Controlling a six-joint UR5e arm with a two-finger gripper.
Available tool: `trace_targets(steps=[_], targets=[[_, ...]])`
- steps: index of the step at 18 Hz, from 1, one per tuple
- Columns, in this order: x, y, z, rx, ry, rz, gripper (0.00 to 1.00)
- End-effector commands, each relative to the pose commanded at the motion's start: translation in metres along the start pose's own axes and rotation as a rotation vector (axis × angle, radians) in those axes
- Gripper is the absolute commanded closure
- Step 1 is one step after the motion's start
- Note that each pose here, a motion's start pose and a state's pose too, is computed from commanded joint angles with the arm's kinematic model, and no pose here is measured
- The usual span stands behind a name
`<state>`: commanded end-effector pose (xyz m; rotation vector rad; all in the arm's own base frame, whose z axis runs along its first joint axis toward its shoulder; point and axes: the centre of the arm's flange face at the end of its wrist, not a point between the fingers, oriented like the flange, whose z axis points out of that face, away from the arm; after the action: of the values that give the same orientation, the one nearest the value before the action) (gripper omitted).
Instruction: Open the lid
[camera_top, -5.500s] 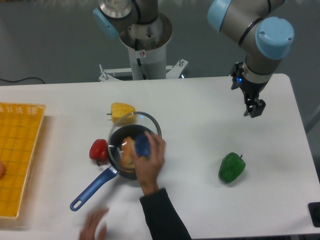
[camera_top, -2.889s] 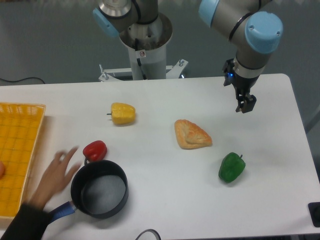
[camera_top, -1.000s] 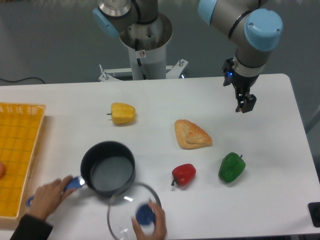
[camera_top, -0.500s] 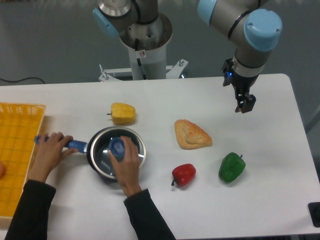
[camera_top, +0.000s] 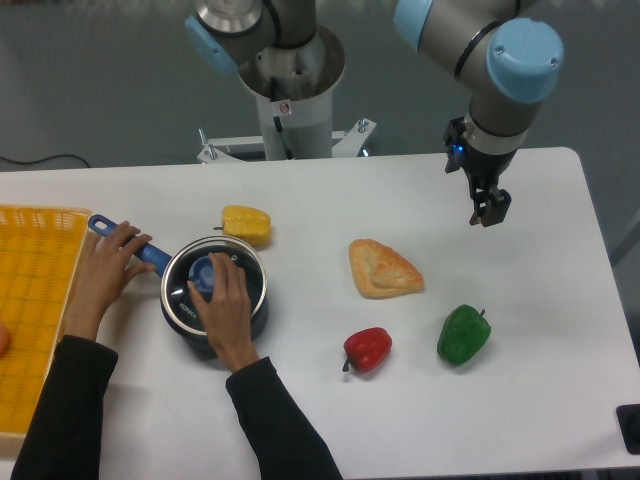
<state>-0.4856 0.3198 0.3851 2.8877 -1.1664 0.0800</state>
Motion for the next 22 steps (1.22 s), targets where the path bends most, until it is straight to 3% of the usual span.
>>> trace_targets(steps=[22], targets=[[-0.004,-0.020,0.001,-0.004,-0.001,-0.039,0.00]])
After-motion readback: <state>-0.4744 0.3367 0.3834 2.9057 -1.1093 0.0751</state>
